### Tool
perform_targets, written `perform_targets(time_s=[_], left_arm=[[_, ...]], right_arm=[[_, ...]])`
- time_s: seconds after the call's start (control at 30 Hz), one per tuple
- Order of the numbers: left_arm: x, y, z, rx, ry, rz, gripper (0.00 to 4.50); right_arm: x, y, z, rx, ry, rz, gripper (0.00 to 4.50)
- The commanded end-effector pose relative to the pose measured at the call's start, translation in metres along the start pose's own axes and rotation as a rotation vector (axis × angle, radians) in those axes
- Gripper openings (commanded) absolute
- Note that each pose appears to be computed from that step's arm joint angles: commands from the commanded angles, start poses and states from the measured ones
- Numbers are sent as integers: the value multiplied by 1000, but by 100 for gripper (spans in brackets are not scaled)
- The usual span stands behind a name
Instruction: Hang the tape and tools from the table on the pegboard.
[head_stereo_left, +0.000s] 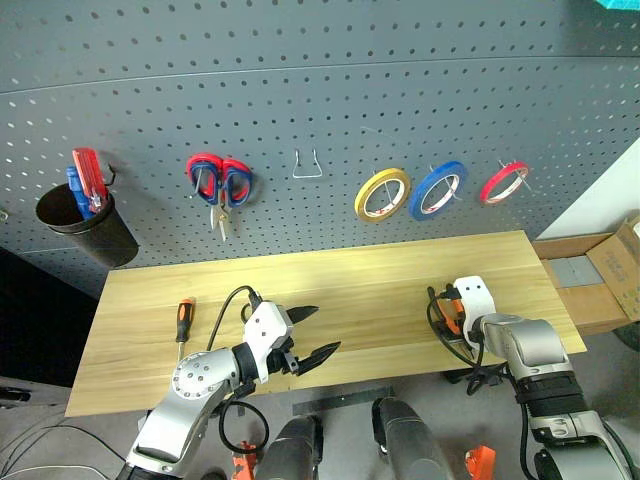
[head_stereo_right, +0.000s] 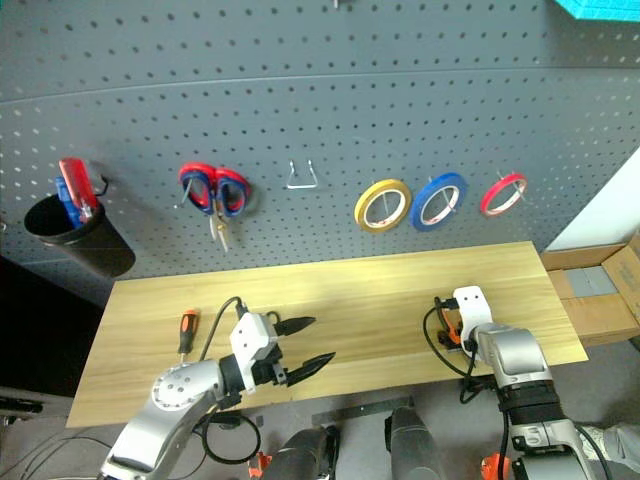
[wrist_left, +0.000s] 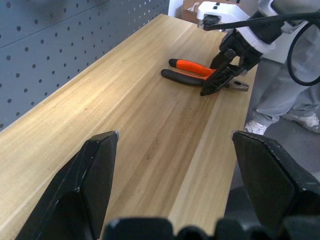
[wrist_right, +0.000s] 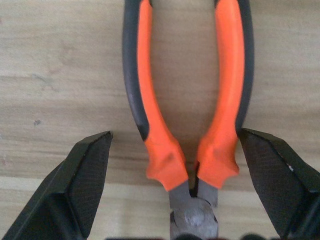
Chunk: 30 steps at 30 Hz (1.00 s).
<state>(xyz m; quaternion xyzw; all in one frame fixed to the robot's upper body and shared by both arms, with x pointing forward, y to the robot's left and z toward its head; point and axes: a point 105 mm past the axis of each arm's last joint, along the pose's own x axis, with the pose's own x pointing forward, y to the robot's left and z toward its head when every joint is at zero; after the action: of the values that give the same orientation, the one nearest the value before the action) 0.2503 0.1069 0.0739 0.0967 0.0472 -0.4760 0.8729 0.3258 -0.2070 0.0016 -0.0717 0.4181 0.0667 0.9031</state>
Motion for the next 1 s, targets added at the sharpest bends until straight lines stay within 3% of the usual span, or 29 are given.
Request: perform_targets(time_s=[0.03,0.17,0.27,0.43,0.53,0.67,0.8,1.0], left_arm=[[-5,-3,13,22,-38,-15,391],[-8,-6,12,16,-22,-47,391],[-8,-5,11,14,-17,-49,391],[-7,8,17,14,-45,-1,391],[-15,36,35,37,-162,162,391],[-35,65,58,66,-293,378,391],[-44,74,74,181,-354,484,391],[-37,63,118,312,-479,515,391]], right_arm=[[1,-2,-2,-19,-2,-16,322],[1,-1,-2,-34,0,-13,204],[-5,11,4,-217,-53,47,204],[-54,71,29,-419,-270,430,204],[-117,112,73,-430,-532,706,204],[-187,145,121,-444,-868,942,204],[-219,159,155,-446,-1035,1028,204],[-251,177,208,-439,-1268,985,204]])
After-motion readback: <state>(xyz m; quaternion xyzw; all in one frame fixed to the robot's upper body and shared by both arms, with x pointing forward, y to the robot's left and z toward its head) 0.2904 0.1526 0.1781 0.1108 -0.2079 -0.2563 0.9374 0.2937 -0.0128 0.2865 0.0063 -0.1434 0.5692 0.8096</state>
